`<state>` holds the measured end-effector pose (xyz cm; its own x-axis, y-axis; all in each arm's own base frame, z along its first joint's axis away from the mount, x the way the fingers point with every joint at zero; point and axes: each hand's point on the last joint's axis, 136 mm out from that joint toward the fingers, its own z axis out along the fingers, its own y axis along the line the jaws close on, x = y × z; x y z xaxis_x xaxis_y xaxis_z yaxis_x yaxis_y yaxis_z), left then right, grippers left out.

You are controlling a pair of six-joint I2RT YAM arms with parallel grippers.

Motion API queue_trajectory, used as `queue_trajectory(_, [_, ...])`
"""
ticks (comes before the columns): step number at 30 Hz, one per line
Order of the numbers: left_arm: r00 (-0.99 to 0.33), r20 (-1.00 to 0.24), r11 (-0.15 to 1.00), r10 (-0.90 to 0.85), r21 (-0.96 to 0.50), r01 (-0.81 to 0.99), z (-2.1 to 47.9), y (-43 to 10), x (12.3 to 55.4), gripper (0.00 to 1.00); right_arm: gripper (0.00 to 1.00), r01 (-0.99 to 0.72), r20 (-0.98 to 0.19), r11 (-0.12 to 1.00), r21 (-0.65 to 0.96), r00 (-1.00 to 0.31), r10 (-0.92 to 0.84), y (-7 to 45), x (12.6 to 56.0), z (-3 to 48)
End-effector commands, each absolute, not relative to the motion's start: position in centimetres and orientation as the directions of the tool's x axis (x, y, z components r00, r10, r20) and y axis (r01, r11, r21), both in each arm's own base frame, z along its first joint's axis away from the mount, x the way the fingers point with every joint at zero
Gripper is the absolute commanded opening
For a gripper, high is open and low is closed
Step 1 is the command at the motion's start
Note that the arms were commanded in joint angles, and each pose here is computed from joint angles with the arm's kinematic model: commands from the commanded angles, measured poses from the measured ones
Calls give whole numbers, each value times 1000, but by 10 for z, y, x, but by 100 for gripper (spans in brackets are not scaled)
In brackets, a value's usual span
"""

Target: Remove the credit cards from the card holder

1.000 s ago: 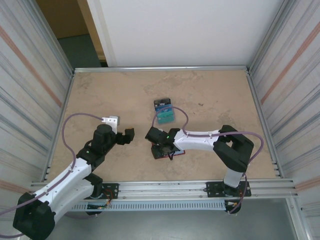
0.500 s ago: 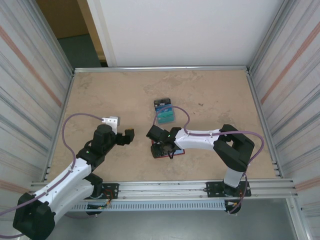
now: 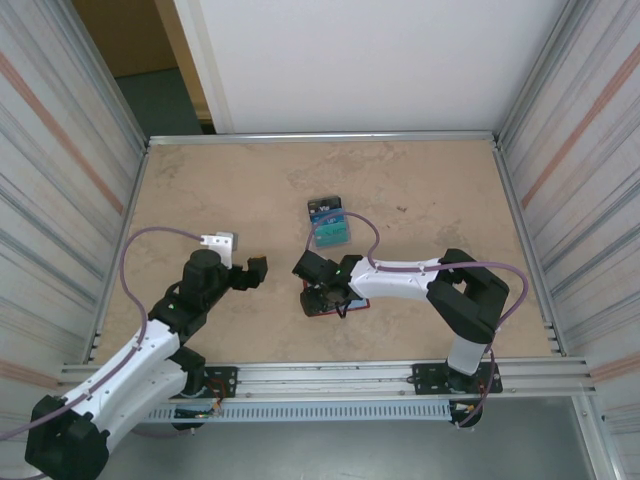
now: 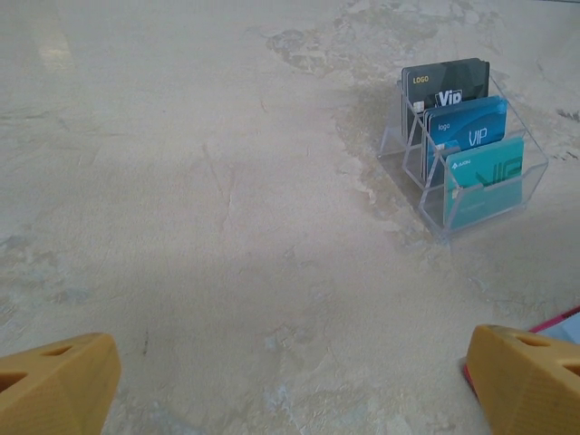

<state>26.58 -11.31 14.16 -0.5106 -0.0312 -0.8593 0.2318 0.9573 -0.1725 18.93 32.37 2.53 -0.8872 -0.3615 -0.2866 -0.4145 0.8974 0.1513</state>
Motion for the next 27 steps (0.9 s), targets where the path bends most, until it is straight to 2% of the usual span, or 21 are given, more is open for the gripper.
queue_trajectory(1, [-488,-872,959,-45,-175,222,157,-110,268,99,57,-404,-189,911,78,-904,-385,304,173,-7])
queue_trajectory(7, [-477,-877,959,-48,-174,223,162,-110,269,99,53,-400,-175,916,9,-903,-393,294,173,-16])
queue_trajectory(12, [-474,-879,959,-48,-173,223,165,-110,269,99,49,-402,-185,915,25,-902,-390,297,172,-14])
queue_trajectory(17, [-470,-881,959,-50,-174,225,167,-111,270,99,47,-393,-199,913,109,-909,-367,304,173,-5])
queue_trajectory(22, [-467,-883,956,-48,-176,234,172,-112,270,99,44,-361,-202,888,286,-928,-312,313,173,4])
queue_trajectory(27, [-458,-887,955,-55,-181,236,177,-112,269,99,35,-351,-205,892,284,-931,-301,307,178,6])
